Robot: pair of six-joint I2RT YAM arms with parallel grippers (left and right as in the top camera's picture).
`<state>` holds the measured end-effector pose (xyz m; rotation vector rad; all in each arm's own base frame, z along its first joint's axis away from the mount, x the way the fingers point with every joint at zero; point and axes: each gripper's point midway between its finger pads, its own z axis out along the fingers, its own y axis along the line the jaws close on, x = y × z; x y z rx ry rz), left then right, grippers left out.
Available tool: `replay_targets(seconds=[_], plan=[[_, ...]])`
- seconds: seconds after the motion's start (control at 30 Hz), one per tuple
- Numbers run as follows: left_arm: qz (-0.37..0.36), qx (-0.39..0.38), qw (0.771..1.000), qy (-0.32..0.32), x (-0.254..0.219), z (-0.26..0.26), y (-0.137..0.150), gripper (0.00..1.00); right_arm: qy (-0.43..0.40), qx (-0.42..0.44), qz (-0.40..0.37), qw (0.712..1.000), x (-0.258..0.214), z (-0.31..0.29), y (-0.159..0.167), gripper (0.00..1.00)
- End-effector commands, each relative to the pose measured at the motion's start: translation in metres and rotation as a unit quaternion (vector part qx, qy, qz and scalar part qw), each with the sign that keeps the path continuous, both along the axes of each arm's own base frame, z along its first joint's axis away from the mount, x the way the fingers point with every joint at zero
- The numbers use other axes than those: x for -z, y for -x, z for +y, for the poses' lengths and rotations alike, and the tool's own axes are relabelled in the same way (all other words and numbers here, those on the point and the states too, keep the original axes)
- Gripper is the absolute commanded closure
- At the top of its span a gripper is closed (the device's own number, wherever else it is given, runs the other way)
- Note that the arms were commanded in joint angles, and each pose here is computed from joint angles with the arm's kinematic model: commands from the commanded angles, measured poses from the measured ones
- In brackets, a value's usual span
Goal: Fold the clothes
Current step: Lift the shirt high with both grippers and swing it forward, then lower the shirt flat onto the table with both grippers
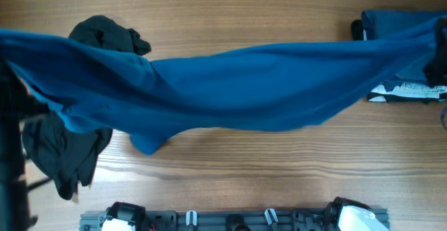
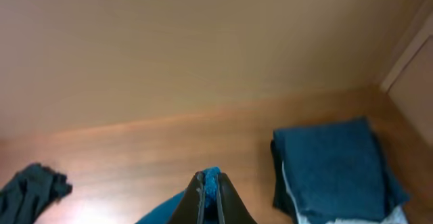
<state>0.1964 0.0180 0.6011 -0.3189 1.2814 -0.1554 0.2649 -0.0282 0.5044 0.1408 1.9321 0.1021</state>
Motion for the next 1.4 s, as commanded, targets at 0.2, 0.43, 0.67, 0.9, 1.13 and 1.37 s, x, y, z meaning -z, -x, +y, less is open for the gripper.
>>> replay_targets(seconds=[0.2, 0.43, 0.67, 0.9, 1.13, 1.37], plan=[[0.027, 0.136, 0.99, -0.002, 0.009, -0.054, -0.043, 0.96, -0.009, -0.059, -0.009, 0.998, -0.003, 0.006, -0.047, 0.96], [0.117, 0.114, 0.987, -0.006, 0.066, -0.067, -0.176, 0.96, -0.006, -0.086, -0.013, 0.996, 0.022, -0.014, -0.145, 0.96], [-0.025, 0.104, 0.993, 0.055, 0.039, -0.026, -0.269, 0.95, 0.026, -0.085, -0.112, 0.99, -0.004, -0.03, -0.204, 0.96], [-0.067, 0.142, 0.987, 0.039, 0.019, -0.01, -0.262, 0.96, 0.047, -0.085, -0.162, 0.982, -0.025, -0.033, -0.214, 0.96], [0.193, 0.196, 0.961, 0.026, 0.156, -0.031, -0.291, 0.96, 0.002, -0.097, 0.019, 0.995, 0.098, -0.04, -0.243, 0.96], [0.446, 0.116, 0.883, 0.091, 0.302, 0.001, -0.275, 0.96, -0.058, -0.117, 0.218, 0.967, 0.202, -0.03, -0.211, 0.96]])
